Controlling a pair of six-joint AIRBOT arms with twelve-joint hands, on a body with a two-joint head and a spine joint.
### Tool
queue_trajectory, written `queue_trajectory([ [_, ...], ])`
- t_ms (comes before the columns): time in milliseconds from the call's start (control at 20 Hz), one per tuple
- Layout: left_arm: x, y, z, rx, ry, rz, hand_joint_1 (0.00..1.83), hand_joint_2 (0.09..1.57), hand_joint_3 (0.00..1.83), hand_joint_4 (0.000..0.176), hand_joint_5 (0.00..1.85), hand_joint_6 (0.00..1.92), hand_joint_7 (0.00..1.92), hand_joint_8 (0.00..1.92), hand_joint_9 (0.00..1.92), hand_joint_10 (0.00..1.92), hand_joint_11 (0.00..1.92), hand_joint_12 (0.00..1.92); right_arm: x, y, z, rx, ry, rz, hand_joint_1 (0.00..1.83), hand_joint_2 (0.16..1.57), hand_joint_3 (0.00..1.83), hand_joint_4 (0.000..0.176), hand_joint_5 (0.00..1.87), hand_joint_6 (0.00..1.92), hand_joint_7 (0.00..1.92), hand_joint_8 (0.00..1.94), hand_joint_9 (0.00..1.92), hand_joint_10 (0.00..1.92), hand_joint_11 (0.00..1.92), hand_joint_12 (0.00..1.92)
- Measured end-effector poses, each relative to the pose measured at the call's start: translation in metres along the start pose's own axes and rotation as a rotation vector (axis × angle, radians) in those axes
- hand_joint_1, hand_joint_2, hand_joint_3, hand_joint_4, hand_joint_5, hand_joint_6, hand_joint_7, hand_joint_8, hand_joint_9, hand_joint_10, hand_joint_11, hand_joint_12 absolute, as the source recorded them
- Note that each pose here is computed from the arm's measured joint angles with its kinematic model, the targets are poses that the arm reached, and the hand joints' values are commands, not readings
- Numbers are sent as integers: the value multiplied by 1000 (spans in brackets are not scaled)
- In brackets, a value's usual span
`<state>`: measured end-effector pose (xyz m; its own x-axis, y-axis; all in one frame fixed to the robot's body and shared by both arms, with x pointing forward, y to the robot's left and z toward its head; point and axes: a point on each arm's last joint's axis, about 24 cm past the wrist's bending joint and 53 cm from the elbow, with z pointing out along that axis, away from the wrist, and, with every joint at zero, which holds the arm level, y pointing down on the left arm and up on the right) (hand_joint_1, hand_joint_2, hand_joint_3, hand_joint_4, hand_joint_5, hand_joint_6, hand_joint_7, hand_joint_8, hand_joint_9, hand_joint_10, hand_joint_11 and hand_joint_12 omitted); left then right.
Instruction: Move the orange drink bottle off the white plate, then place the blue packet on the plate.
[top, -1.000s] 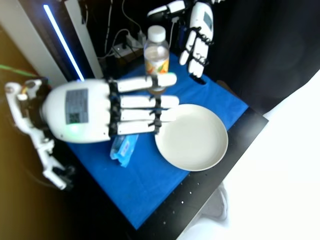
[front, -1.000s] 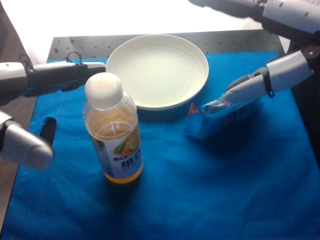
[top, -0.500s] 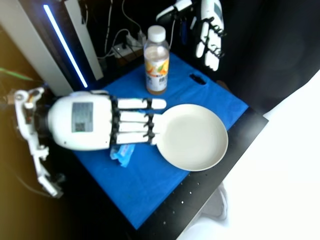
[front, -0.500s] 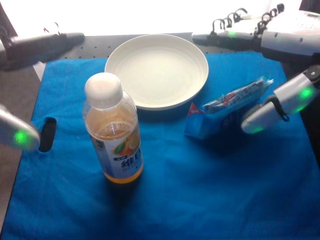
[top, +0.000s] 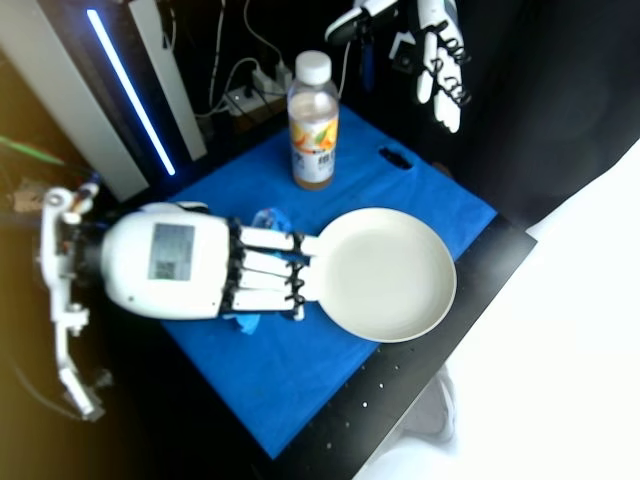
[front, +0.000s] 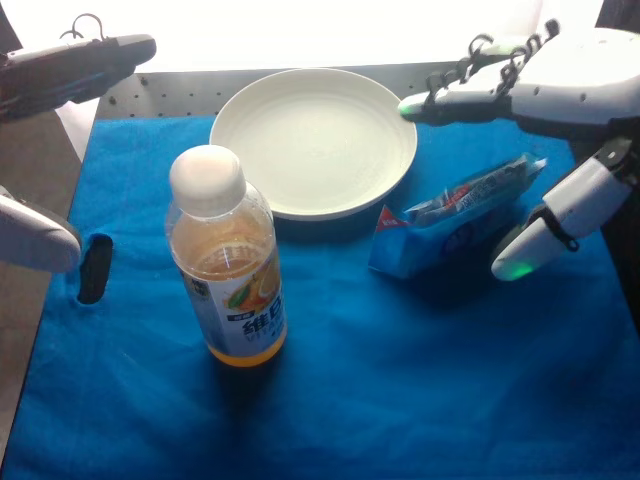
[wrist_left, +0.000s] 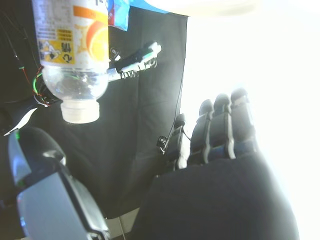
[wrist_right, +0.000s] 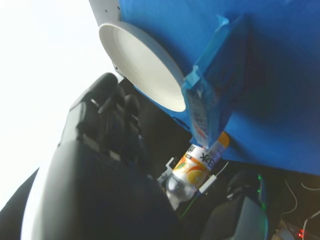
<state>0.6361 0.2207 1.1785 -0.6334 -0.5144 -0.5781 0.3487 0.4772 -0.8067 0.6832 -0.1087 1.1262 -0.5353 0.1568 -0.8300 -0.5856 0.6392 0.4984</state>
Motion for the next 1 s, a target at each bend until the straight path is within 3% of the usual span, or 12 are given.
queue_trajectory([
  [150,1,1,0,-3,2,2,693,637,15,176,0,0,0,0,0,0,0,0,7,-1,3,7,24,-29,517,623,1,54,120,2,338,2,372,14,0,1163],
  [200,1,1,0,-6,4,4,698,621,6,176,0,0,0,0,0,0,0,0,11,-2,6,14,36,-42,540,623,1,67,86,3,315,3,310,14,0,1027],
  [400,1,1,0,-6,4,4,688,608,0,176,0,0,0,0,0,0,0,0,11,-1,8,14,35,-41,479,630,2,48,165,28,390,25,460,68,0,1356],
  [450,1,1,0,-6,4,4,702,601,0,176,0,0,0,0,0,0,0,0,11,-1,8,14,35,-41,509,629,1,62,213,45,419,35,472,71,0,1365],
  [500,1,1,0,-5,4,4,693,596,0,176,0,0,0,0,0,0,0,0,11,-1,9,16,36,-42,540,646,3,58,282,60,487,53,519,95,0,1417],
  [550,1,1,0,-5,4,4,688,592,0,176,0,0,0,0,0,0,0,0,11,-2,9,18,37,-44,652,668,3,17,367,71,581,71,601,140,79,1425],
  [600,2,2,0,-7,5,4,689,601,0,176,0,0,0,0,0,0,0,0,12,-2,9,21,38,-46,710,724,0,0,490,63,709,84,691,278,255,1454],
  [750,2,2,-2,-9,8,4,673,590,0,176,0,0,0,0,0,0,0,0,12,-5,11,27,38,-46,957,908,5,0,794,96,995,268,857,886,655,1469],
  [800,2,2,-2,-10,8,5,660,612,3,176,0,0,0,0,0,0,0,0,12,-4,12,27,38,-45,1081,953,15,0,914,143,1100,324,941,946,735,1499],
  [850,2,2,-2,-11,8,4,697,616,5,176,0,0,0,0,0,0,0,0,12,-5,12,27,38,-42,1235,1053,7,0,920,748,1163,726,990,986,800,1524],
  [900,3,2,-2,-9,7,1,676,620,6,176,0,0,0,0,0,0,0,0,13,-5,14,28,38,-39,1256,1087,3,0,902,934,1139,860,983,969,788,1519],
  [1000,4,1,-2,-5,9,-5,647,612,2,176,0,0,0,0,0,0,0,0,13,-8,18,36,34,-31,1261,1091,1,0,966,853,1101,981,963,1076,778,1625],
])
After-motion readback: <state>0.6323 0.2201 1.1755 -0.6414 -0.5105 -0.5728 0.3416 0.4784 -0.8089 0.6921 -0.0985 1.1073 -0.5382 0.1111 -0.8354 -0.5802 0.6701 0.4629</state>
